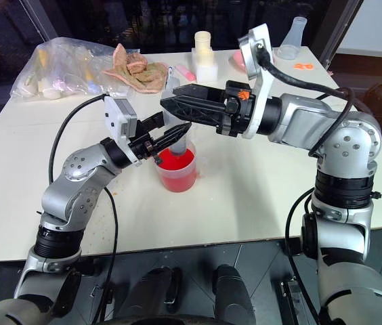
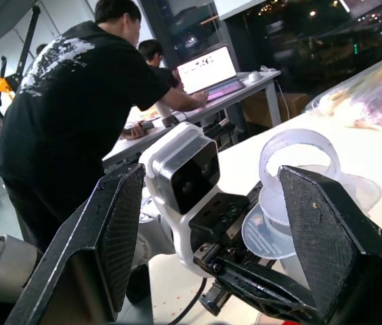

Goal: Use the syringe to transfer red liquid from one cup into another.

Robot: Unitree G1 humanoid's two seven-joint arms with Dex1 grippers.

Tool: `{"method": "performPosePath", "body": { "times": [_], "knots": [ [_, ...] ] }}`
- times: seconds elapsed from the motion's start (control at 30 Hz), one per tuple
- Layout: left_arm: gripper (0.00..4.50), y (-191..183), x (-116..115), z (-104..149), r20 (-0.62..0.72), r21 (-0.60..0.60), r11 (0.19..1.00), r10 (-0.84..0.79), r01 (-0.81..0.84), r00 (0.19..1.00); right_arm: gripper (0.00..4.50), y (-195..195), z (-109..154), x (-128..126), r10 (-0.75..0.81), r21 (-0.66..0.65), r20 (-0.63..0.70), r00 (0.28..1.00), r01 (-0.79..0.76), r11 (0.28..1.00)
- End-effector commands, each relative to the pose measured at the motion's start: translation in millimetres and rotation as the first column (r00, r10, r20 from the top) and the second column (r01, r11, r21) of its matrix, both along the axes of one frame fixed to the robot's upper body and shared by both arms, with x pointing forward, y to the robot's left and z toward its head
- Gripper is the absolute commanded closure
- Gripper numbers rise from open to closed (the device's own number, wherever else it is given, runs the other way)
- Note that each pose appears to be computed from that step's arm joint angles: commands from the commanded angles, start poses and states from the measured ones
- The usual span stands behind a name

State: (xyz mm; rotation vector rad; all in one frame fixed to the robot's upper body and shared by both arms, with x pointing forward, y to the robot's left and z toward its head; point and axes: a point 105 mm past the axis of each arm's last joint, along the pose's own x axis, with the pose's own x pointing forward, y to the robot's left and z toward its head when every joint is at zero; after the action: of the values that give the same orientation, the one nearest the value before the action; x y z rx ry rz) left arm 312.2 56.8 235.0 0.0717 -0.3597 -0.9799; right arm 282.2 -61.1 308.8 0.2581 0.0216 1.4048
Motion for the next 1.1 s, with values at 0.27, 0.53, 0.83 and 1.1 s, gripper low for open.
{"method": "performPosePath", "body": {
  "times": [0.27, 0.53, 0.83, 1.1],
  "knots": [
    [3.00, -9, -15, 3, 0.020, 0.007, 0.998, -0.065, 0.065, 0.998, 1.77, 27, 7, -3, 0.063, -0.013, 0.064, 0.996, -0.063, 0.998],
    [3.00, -9, -16, 4, 0.018, 0.000, 0.998, -0.063, 0.063, 0.998, 4.46, 32, 8, -1, 0.081, -0.019, 0.082, 0.993, -0.080, 0.997],
    [3.00, -6, -13, -8, -0.021, 0.010, 0.999, -0.051, 0.051, 0.998, 4.46, 28, 25, -7, 0.119, 0.012, 0.110, 0.987, -0.121, 0.993],
    [3.00, -4, -12, -21, -0.055, 0.021, 0.999, -0.045, 0.046, 0.998, 4.46, 21, 45, -4, 0.109, 0.057, 0.126, 0.986, -0.117, 0.991]
  ]
}}
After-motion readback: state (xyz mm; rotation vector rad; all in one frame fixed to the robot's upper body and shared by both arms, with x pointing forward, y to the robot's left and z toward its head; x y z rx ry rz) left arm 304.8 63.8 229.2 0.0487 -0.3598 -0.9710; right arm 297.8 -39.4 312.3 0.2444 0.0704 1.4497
